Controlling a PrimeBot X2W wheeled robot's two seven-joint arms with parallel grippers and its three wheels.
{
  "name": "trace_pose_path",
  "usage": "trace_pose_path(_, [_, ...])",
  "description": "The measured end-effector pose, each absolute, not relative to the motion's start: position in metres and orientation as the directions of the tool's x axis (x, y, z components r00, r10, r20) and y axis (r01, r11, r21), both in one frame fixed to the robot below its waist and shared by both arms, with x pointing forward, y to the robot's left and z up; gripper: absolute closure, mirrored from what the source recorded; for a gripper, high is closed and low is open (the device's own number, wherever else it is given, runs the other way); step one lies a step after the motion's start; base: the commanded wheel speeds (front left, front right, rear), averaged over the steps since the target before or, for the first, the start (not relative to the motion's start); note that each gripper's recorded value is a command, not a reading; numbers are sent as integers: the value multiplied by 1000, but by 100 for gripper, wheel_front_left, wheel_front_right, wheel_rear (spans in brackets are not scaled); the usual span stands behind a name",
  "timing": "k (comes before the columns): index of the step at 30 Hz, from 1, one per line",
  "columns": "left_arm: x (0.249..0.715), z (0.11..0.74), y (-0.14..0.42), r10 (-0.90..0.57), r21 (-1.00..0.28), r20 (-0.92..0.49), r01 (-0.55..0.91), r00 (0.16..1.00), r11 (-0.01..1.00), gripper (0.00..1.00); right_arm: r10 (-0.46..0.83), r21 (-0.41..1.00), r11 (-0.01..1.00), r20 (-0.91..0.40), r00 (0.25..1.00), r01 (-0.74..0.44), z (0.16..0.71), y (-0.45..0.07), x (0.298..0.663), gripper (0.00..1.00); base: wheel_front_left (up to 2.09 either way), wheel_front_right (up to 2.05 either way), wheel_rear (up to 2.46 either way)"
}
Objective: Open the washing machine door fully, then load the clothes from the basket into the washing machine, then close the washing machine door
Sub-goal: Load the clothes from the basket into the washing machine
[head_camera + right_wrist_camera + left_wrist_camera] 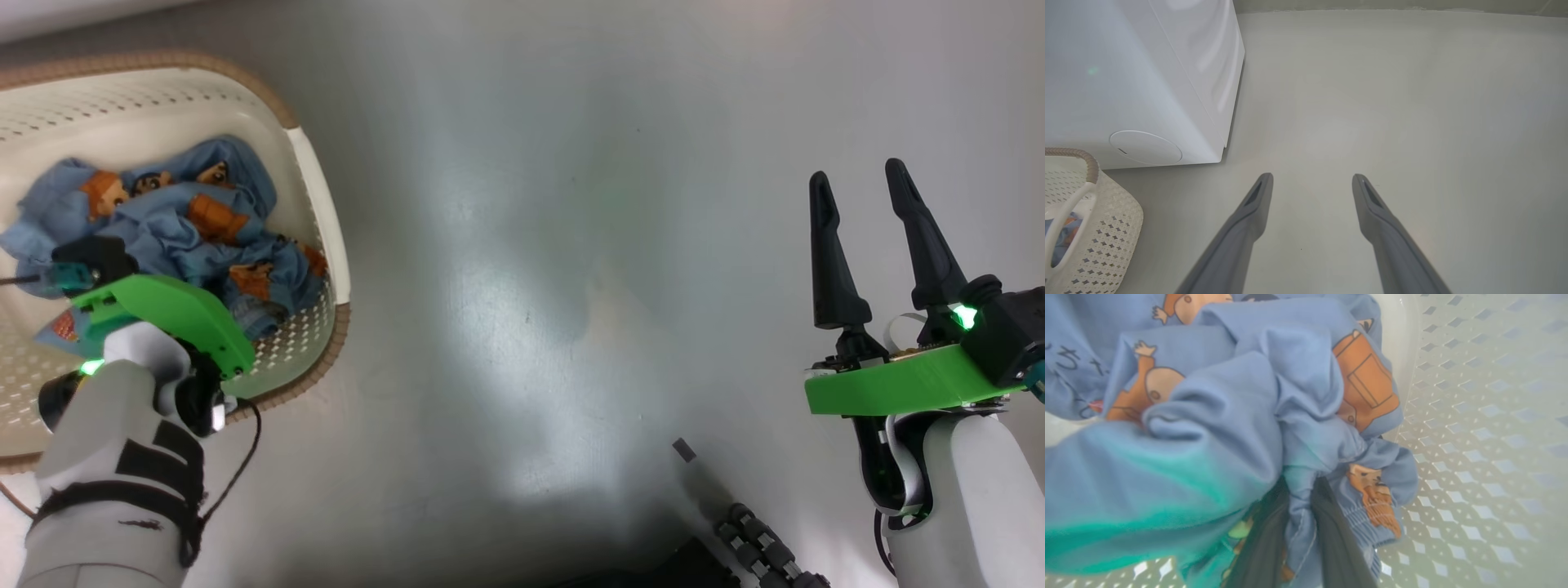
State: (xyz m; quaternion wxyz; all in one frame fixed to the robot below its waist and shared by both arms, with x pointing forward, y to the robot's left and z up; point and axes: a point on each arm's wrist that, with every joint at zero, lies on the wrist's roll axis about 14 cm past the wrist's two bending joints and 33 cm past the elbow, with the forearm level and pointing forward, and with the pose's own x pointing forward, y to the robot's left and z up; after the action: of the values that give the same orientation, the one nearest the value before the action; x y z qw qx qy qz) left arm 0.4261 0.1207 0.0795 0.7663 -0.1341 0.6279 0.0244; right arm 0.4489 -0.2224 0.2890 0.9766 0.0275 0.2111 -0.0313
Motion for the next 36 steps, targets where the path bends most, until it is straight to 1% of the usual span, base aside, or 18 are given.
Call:
trace_pose_path(9, [436,110,122,-126,-211,-918,-195,375,958,100,-38,49,997,-361,932,59,311,-218,458,0,0,0,0])
trace_pose_path(15, [442,145,120,-120,-230,-847,-154,517,961,100,-26,46,998,-322,946,43,335,-214,461,0,0,0,0])
trace_pose_path(21, [436,180,127,-107,-212,-799,-110,592,971,100,-9,41,999,-292,956,22,362,-209,454,0,0,0,0])
trace_pose_path(23, [439,195,130,-100,-207,-772,-99,628,973,100,-4,37,999,-286,958,16,370,-208,450,0,0,0,0])
trace_pose_path(28, [456,245,133,-97,-203,-648,-48,756,978,100,23,32,999,-251,968,-15,396,-201,441,0,0,0,0])
trace_pose_path(36, [443,303,135,-103,-194,-511,3,853,981,100,12,24,1000,-205,979,-7,428,-204,422,0,0,0,0])
